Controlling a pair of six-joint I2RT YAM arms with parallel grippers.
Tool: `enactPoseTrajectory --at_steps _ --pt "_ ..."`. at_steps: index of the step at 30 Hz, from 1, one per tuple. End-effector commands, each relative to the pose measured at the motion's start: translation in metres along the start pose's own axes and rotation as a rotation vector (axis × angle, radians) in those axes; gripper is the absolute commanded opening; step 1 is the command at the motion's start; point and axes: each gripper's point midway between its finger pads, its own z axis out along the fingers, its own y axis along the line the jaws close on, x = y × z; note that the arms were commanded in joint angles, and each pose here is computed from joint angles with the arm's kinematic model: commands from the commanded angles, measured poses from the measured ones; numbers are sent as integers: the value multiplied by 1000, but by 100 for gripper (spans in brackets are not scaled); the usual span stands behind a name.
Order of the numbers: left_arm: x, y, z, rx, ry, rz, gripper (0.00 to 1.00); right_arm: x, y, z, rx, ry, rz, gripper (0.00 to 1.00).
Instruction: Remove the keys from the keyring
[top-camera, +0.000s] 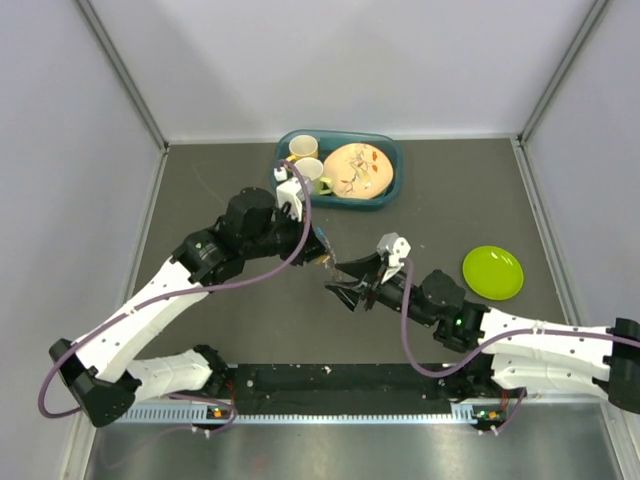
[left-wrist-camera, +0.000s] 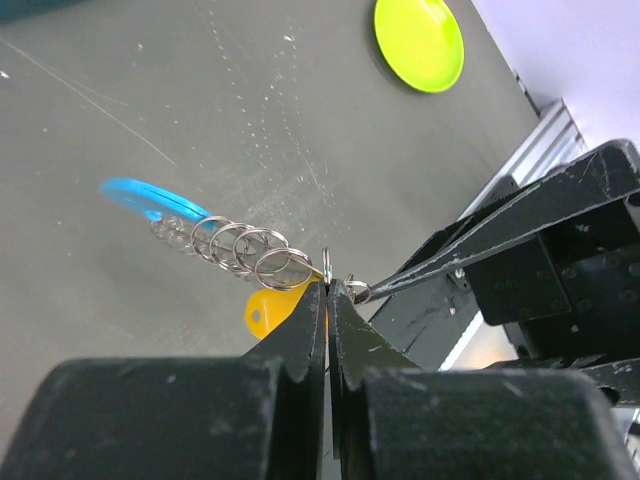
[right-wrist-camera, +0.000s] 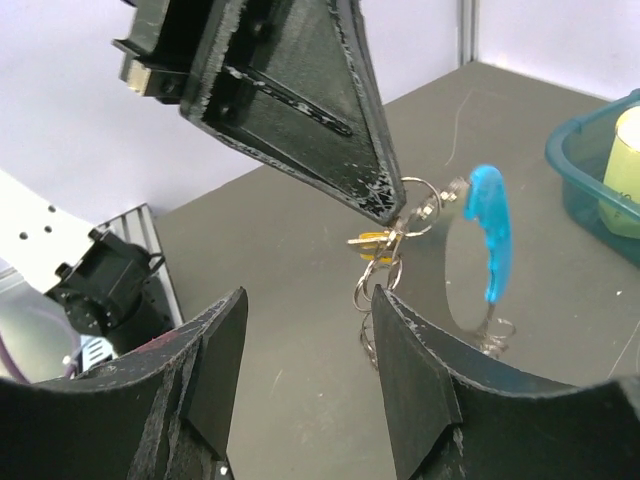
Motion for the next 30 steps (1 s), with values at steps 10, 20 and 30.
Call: enactPoseTrajectory --at_steps 10,20,30 --pt "-41 14 -27 -182 -171 -128 0 -23 2 11 19 -118 28 47" --pt "-50 25 -33 -258 -219 -171 0 -26 -3 15 37 -193 -33 53" --pt "-49 24 -38 -258 -250 -260 0 -52 13 35 -13 -252 -70 53"
